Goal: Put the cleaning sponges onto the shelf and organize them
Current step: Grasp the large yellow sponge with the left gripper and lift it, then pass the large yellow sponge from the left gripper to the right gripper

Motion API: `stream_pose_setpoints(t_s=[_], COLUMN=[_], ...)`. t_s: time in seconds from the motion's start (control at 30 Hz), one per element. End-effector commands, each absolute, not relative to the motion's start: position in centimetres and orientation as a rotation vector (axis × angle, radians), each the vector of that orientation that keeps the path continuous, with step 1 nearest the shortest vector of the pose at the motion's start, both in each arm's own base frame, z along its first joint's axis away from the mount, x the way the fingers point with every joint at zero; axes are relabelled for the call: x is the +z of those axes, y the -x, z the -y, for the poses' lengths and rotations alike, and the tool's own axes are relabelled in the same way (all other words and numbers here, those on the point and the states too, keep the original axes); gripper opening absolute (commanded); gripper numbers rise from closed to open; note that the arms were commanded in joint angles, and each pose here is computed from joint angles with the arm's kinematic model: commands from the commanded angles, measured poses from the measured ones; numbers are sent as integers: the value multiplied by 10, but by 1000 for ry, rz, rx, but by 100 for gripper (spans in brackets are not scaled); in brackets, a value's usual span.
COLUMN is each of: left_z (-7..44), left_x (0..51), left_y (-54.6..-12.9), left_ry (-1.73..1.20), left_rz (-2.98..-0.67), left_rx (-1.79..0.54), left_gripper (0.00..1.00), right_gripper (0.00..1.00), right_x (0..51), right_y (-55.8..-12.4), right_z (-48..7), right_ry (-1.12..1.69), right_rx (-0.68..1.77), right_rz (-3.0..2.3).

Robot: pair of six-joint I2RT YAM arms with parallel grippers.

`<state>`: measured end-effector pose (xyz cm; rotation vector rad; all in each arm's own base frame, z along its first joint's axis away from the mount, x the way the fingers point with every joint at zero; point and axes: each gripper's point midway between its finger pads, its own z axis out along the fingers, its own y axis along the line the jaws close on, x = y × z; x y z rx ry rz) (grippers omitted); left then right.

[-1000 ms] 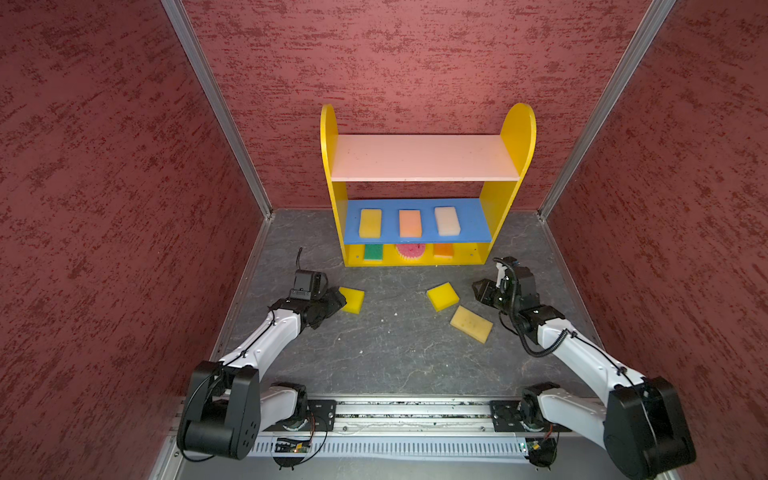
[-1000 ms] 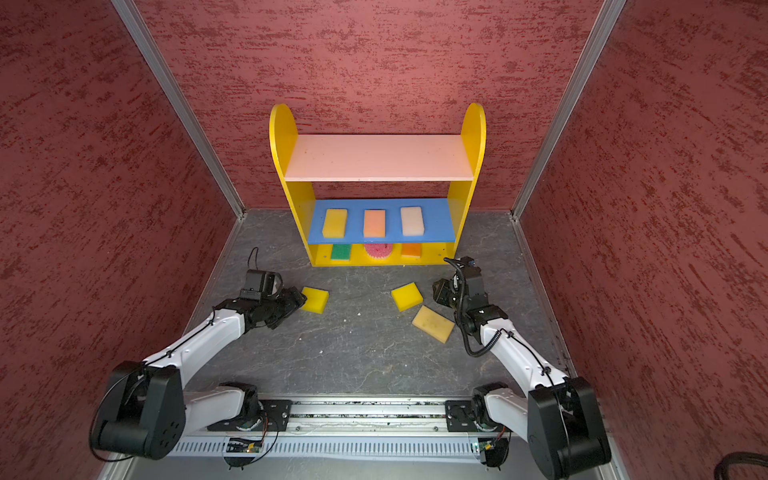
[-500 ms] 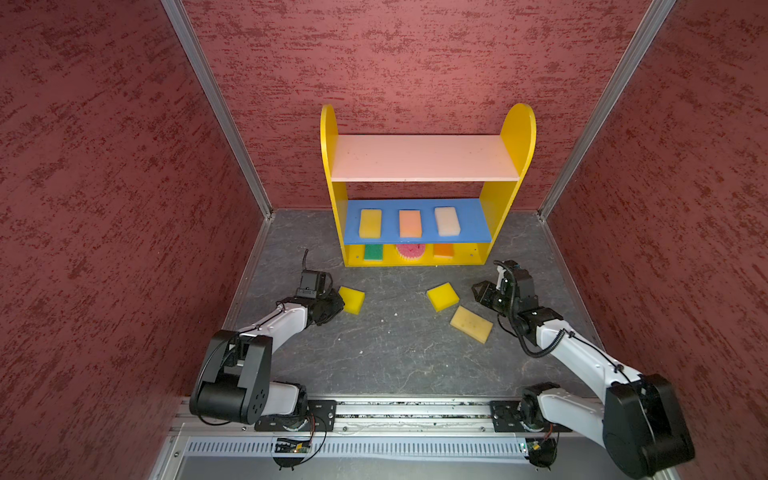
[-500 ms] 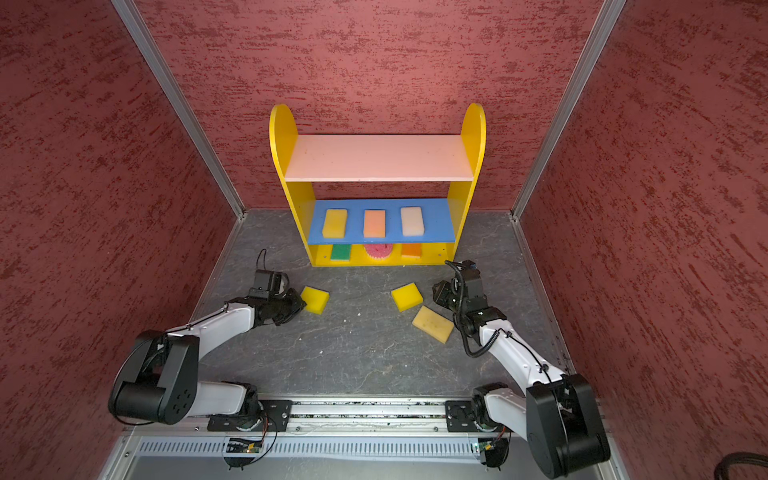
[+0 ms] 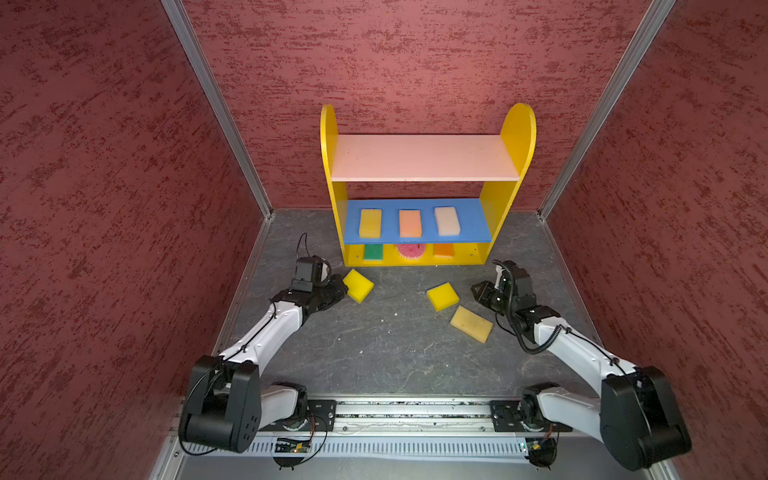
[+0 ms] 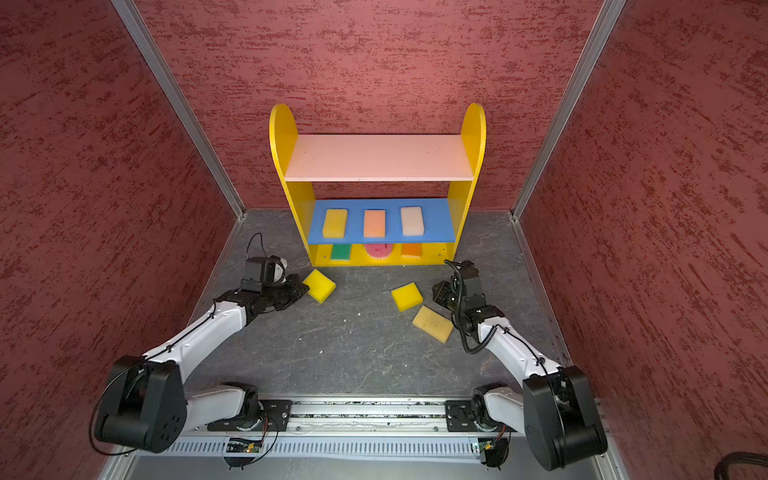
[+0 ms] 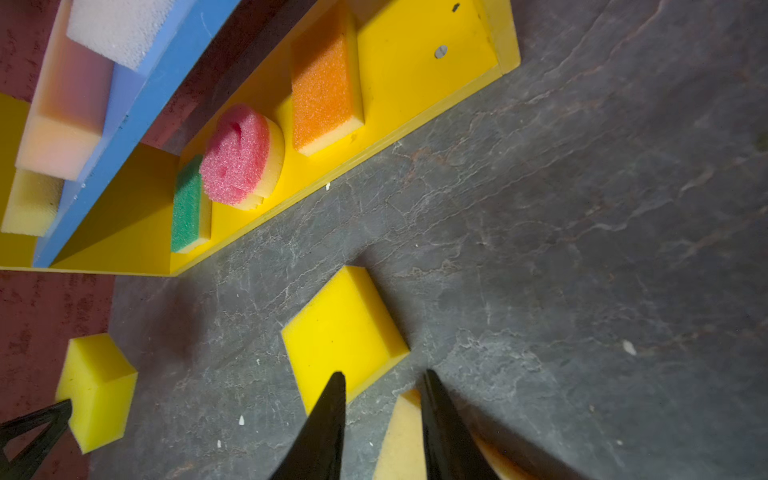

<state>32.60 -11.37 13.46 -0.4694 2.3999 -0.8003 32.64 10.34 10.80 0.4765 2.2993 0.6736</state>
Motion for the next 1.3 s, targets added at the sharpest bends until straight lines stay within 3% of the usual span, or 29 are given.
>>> stream_pose_setpoints(t_s=[0.0, 0.33, 0.57, 0.8, 1.13, 1.27], left_z=[130, 134, 150, 178, 198, 206], left_x=[183, 316, 380, 422, 466, 472], left_y=[-319, -291, -287, -272, -281, -296], left_ry=[266, -14, -160, -310, -503, -529], left_rz=[-2325, -1971, -1887, -1822, -1764, -1772], left_rx=[-836, -848, -843, -803, -635, -613], left_gripper=[0, 0, 0, 0, 0, 0], right_gripper=[29, 39, 23, 16, 23, 28], right_x=[128, 164, 242, 351, 465, 482], right_y=[-338, -353, -340, -316, -296, -285], right_z=[-111, -146, -182, -197, -264, -288], right_ry=[-427, -364, -187, -52, 219, 326], right_rx=[706, 818, 819, 782, 935, 902], right_rz=[-2275, -2228, -2124, -1971, -1746, -1696])
